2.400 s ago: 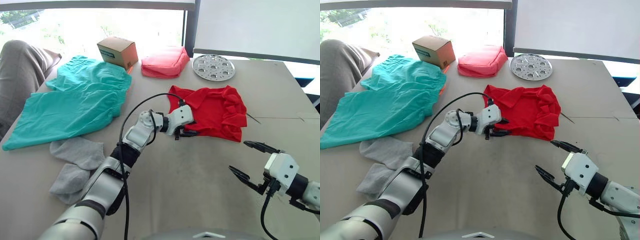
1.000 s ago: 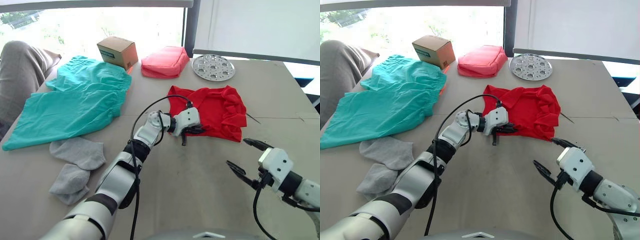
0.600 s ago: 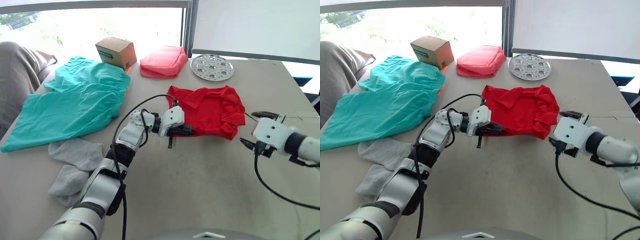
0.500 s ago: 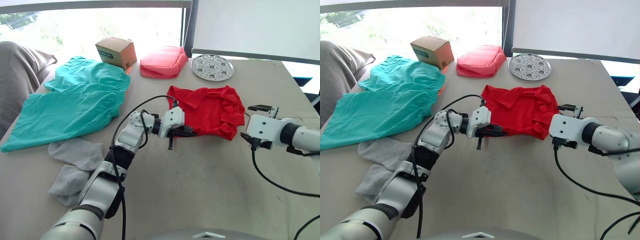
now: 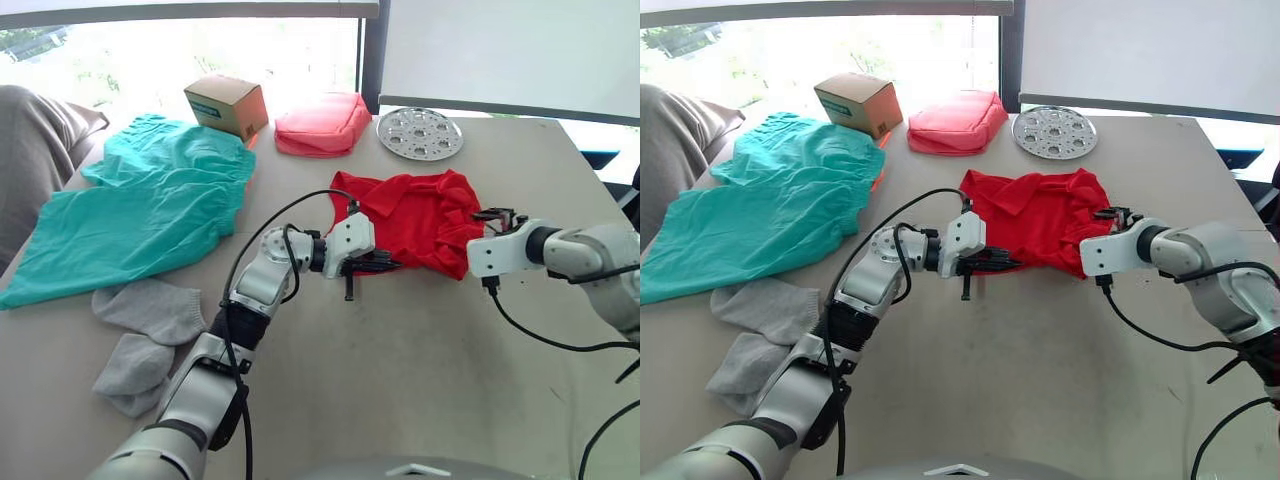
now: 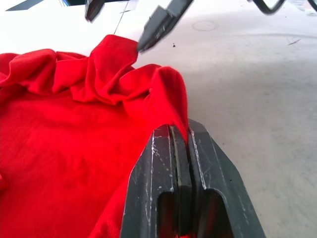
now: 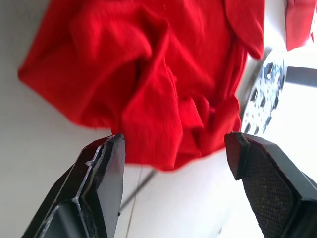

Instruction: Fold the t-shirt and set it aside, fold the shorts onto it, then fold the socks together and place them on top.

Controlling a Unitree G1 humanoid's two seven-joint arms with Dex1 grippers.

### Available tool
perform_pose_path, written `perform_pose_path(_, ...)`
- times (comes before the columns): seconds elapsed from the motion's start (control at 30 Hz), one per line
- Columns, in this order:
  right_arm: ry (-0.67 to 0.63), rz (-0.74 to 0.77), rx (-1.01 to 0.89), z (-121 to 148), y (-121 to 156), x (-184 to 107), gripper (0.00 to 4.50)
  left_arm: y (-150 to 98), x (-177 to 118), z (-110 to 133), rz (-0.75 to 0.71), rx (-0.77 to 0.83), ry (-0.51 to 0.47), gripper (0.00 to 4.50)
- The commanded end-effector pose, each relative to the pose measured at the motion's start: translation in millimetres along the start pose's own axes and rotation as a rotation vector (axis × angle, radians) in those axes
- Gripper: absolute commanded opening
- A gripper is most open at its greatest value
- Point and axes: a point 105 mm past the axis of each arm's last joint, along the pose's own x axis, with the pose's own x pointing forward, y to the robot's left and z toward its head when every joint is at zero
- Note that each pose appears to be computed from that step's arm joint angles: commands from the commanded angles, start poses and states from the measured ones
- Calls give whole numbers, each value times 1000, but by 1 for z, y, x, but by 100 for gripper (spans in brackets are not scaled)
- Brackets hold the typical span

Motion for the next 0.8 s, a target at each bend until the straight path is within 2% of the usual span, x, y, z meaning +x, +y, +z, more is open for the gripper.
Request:
perform_pose_path(0.03,1,-20,-42,3,-6,-1,342,0,3,13,0,55,-25,0)
perform_pose_path(0.17,30,-21,-56,-2,-4,2,342,1,3,13,4,55,-23,0)
perform_pose_path(0.37,15,-4,-14,5,2,4,342,2,2,12,9,57,-16,0)
perform_pose_path(0.67,96,-41,-7,-8,1,12,342,-2,2,10,7,59,-11,0)
perform_pose_path(0.7,95,-41,-6,-8,1,12,284,-2,2,10,7,58,-11,0)
perform_pose_path(0.73,91,-40,-2,-7,1,12,260,-3,2,9,8,57,-9,0)
perform_pose_path(0.8,83,-35,-3,-4,0,13,159,-3,2,8,8,56,-5,0)
